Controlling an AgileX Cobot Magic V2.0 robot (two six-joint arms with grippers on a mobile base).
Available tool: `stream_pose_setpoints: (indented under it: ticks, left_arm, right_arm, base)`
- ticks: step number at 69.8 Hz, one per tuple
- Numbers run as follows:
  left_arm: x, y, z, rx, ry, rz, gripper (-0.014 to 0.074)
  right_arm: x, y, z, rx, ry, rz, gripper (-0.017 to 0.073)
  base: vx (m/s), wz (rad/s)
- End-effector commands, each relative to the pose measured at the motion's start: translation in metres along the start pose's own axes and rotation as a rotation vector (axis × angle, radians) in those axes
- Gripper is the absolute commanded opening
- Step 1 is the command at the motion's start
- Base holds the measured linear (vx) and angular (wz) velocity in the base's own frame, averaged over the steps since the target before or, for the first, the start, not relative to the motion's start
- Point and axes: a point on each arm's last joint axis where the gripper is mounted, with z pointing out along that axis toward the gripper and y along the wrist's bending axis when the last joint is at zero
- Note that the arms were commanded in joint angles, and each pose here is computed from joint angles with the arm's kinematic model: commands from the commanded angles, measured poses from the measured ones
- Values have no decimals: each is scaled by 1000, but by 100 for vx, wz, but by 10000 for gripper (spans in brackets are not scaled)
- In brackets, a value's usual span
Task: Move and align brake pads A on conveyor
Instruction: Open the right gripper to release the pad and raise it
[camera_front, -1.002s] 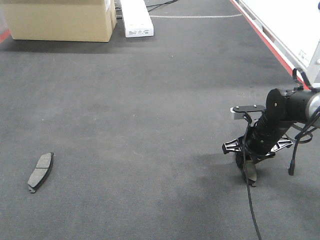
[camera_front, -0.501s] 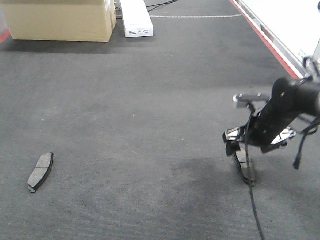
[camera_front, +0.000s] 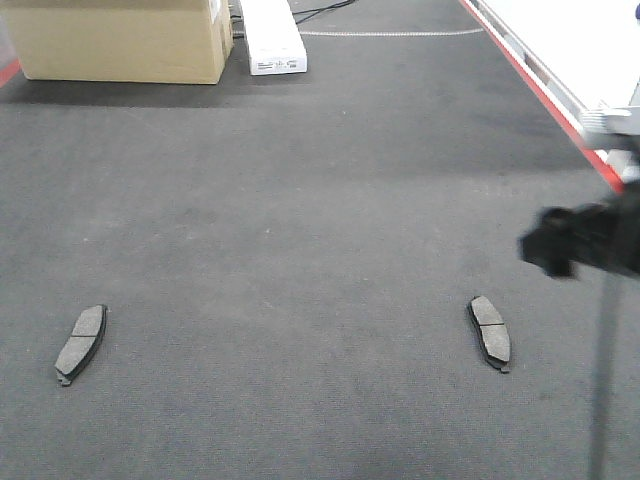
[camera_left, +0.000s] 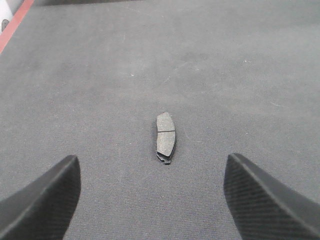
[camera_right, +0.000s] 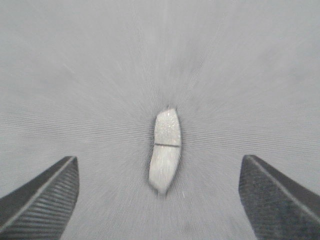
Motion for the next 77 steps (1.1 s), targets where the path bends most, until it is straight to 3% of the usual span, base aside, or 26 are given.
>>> stream_pose_setpoints:
  ticks: [1,19,25,44,64,77]
  left_arm:
    - [-12,0,-3,4,-80,4,548]
    - [-12,0,-3,4,-80,4,548]
    - [-12,0,-3,4,-80,4,548]
    - [-12,0,-3,4,-80,4,548]
    - [-12,0,-3,4,-80,4,548]
    - [-12,0,-3,4,-80,4,548]
  right_arm:
    - [13,1,-46,20,-222,-10,596]
    - [96,5,-119,37,-621,-25,591]
    - [118,6,-130,35,-687,-26,591]
    - [146,8,-127,5,-533,17,589]
    - [136,9,-129,-14,-619,40,589]
    - [138,9,-128,-13,-595,37,589]
  base:
    - [0,0]
    - [0,0]
    - [0,0]
    - [0,0]
    - [0,0]
    - [0,0]
